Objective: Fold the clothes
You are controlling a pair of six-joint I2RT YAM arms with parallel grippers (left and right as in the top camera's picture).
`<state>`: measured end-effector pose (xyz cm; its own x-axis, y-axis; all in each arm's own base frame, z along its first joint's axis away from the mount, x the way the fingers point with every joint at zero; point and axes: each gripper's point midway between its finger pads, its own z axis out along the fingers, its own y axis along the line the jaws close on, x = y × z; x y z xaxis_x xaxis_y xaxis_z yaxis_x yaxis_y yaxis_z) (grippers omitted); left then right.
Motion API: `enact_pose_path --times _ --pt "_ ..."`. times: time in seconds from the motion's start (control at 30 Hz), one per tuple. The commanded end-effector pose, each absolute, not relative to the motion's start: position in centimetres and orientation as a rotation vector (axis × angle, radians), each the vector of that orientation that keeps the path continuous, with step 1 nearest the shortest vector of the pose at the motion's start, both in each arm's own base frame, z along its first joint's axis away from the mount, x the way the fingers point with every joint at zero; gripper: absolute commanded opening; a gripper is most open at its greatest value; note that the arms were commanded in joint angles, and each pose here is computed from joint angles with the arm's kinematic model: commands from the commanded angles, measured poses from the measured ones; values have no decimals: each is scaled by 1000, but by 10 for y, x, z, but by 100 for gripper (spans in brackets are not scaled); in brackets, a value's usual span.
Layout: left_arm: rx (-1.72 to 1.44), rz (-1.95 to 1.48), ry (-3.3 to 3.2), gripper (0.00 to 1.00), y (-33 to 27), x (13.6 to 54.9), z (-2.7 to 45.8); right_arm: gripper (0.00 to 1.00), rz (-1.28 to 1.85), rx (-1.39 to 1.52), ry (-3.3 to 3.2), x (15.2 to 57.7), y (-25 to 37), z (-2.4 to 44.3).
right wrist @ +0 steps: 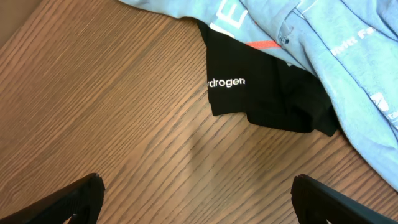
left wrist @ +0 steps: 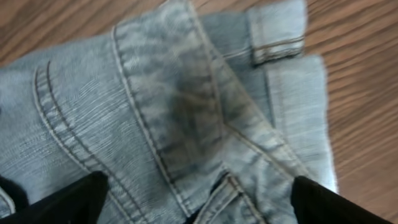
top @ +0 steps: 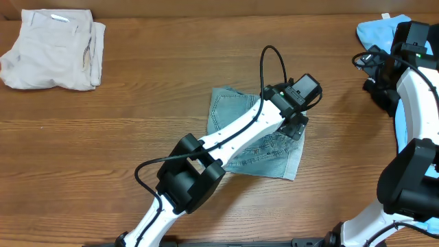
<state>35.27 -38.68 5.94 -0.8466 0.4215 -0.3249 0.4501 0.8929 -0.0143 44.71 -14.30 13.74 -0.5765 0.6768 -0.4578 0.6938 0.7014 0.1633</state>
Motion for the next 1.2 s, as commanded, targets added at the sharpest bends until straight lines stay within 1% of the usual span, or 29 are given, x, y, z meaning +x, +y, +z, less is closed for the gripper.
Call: enact_pose_path --times 0.0,0.03,0.07,0.1,0.17,0.2,0.23,0.27,0.6,0.7,0.77,1.0,1.17 --pt "581 -62 2796 96 -378 351 37 100 -41 1045 2384 453 -144 148" --pt "587 -67 2807 96 -379 349 33 100 -41 1045 2384 453 -144 148" --pt "592 -75 2817 93 -380 347 30 100 -41 1044 2384 453 -144 148" --pt "597 -77 2830 80 -380 345 25 100 -41 1045 2384 453 -144 148" --pt "604 -79 2847 38 -380 342 21 100 -41 1045 2384 453 -144 148" --pt "608 -83 2854 23 -380 341 19 100 -41 1045 2384 453 -144 148" --pt "610 -94 2861 9 -381 339 19 100 -41 1045 2384 453 -144 148" --pt "613 -105 2867 4 -382 338 19 100 -41 1045 2384 453 -144 148" --pt "623 -121 2889 4 -382 333 18 100 -41 1045 2384 453 -144 148" --pt "623 -119 2892 4 -381 331 26 100 -41 1045 2384 453 -144 148" --pt "621 -128 2884 4 -381 331 38 100 -41 1045 2384 453 -144 148" --pt "646 -324 2785 4 -392 325 112 100 -41 1045 2384 453 -144 148" --pt "669 -395 2772 4 -395 315 132 100 -41 1045 2384 453 -144 148"
